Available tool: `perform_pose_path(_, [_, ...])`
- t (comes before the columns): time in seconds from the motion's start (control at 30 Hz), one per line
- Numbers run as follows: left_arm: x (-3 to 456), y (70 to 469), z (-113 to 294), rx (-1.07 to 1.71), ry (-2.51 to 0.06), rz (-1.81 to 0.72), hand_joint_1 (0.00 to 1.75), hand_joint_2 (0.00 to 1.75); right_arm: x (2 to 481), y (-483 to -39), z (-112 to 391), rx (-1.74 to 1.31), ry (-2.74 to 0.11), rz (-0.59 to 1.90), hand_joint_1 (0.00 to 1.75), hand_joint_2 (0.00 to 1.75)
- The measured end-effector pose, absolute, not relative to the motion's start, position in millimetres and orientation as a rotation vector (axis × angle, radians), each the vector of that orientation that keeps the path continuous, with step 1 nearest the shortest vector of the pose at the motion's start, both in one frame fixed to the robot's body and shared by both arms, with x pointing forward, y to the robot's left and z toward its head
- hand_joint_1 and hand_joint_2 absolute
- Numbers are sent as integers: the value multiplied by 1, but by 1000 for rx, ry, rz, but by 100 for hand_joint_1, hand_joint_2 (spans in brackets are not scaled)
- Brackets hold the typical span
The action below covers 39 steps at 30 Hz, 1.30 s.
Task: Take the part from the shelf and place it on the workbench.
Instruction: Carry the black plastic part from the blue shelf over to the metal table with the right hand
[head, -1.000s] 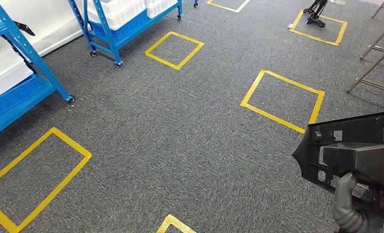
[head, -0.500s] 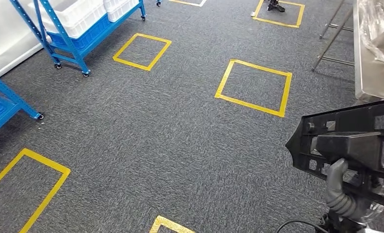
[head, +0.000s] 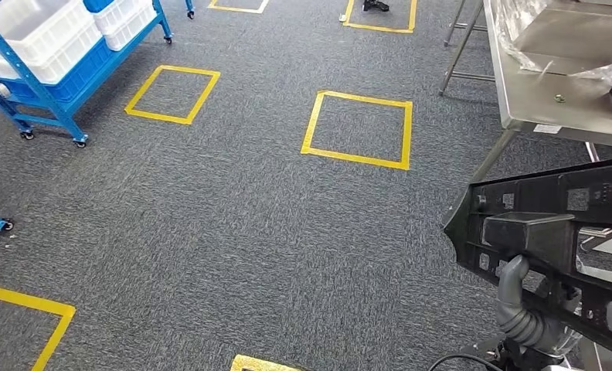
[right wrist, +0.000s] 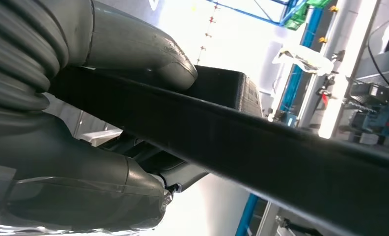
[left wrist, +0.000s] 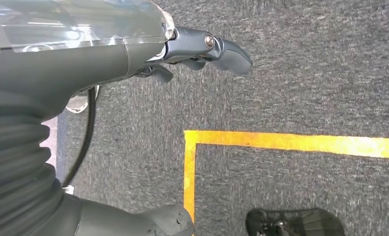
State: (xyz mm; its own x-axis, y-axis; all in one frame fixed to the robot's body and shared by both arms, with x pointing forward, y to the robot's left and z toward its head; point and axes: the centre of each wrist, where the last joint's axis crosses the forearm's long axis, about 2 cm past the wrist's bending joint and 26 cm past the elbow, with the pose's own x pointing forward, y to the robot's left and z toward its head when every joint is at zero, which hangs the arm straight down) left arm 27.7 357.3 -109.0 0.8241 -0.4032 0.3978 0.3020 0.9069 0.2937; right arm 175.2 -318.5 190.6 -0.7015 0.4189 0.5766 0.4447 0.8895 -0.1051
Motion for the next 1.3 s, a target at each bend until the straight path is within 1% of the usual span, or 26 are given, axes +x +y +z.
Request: perform_pose_path(1.3, [24,365,-108,204,-436,-424,0,175,176,-310,186,-595,-2415,-76,175,175])
